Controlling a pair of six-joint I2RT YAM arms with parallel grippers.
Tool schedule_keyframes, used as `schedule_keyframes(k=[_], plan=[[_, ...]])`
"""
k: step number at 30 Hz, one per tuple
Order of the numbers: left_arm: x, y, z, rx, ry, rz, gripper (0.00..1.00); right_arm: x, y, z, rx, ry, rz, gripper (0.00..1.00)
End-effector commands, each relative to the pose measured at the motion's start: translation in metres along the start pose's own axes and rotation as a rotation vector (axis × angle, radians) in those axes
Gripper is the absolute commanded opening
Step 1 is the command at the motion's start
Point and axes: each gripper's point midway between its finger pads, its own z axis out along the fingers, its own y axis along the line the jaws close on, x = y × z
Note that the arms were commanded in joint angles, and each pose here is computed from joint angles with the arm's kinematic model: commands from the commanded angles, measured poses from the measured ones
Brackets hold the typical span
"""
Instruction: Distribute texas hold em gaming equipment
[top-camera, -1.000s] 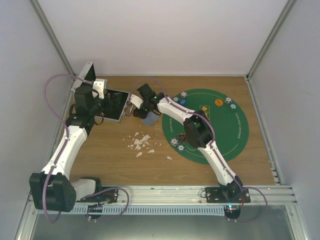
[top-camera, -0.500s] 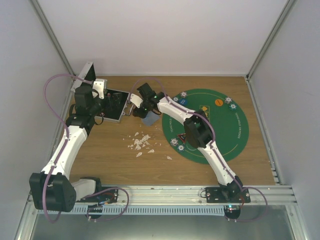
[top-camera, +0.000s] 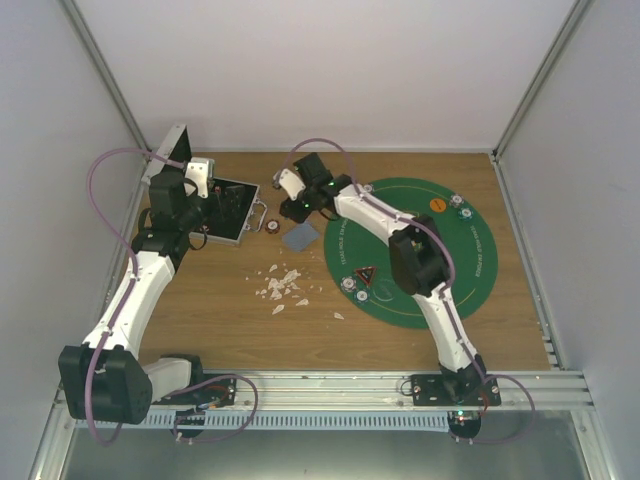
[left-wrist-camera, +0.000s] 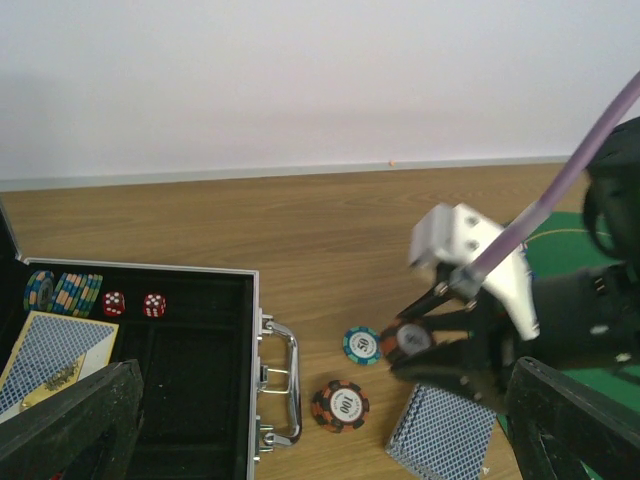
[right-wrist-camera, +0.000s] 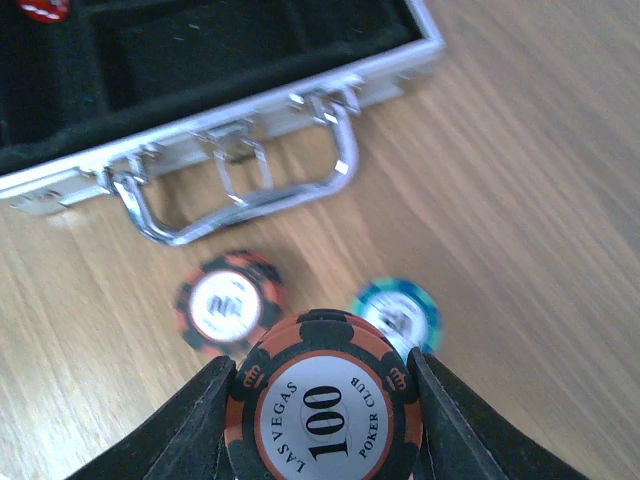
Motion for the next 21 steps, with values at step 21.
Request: schedule_keyframes(k=[21], plan=[[-0.012,0.000,0.001,0.009,-0.042,0.008,0.99,0.107,-0.143,-0.044,0.308,0.075,0.355,0.37]])
